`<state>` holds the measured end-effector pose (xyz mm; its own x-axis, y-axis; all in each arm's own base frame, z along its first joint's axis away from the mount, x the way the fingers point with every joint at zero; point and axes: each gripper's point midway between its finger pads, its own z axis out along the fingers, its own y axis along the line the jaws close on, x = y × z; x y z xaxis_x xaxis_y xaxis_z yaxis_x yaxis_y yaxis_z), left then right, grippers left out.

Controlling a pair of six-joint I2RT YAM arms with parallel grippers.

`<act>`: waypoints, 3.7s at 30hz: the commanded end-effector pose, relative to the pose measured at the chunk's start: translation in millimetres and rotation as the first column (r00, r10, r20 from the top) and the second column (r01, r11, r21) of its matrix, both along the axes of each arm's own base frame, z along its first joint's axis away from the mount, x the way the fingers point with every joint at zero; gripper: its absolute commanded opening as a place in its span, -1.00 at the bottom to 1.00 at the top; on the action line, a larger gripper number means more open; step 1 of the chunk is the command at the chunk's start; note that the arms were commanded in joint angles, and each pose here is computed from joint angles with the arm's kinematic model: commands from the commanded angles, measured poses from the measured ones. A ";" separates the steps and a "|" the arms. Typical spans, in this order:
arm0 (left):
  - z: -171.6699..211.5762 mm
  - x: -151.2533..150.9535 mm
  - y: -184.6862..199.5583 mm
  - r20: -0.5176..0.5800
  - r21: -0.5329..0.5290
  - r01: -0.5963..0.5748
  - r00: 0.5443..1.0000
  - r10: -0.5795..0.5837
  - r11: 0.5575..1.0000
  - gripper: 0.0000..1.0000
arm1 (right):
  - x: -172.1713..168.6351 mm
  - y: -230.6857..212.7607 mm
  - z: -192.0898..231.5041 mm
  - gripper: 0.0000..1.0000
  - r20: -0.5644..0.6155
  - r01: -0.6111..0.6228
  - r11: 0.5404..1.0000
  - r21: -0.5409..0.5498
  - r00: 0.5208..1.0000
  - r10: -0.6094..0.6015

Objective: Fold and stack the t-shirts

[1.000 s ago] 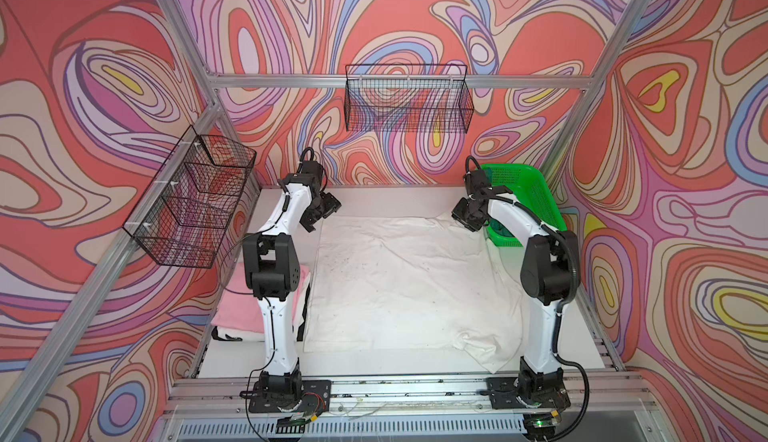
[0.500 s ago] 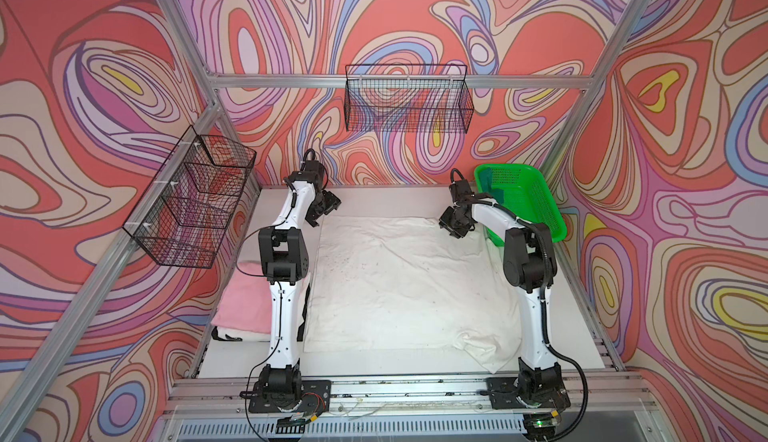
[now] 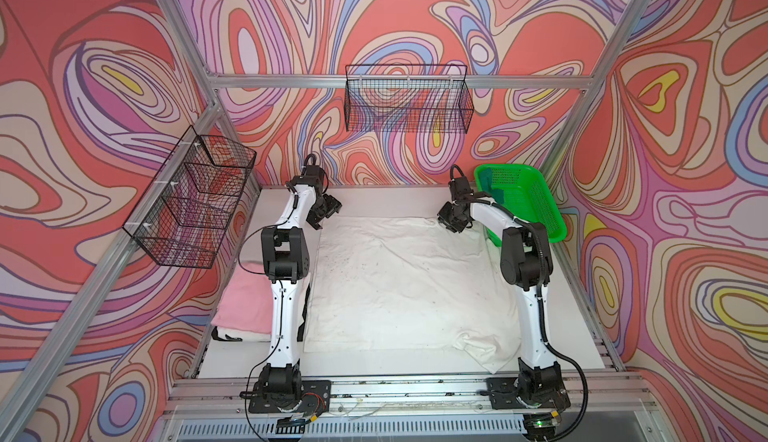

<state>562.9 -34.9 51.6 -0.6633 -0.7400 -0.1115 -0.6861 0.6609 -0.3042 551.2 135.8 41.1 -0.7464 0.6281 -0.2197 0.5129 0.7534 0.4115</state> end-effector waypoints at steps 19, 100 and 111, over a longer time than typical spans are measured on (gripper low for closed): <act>-4.1 4.3 15.0 0.006 0.006 -0.012 1.000 0.012 1.000 0.64 | 23.3 2.8 2.4 -0.38 0.058 -0.020 1.000 -0.020 0.998 0.021; -3.2 31.3 17.6 0.103 0.011 0.090 0.991 -0.091 0.996 -1.00 | 58.9 9.7 108.7 -1.00 0.353 -0.160 0.963 -0.218 0.907 0.230; 56.9 30.4 18.4 0.325 0.094 0.146 0.930 -0.169 0.985 -1.00 | 41.6 -18.9 120.4 -1.00 0.319 -0.104 0.930 -0.352 0.921 0.224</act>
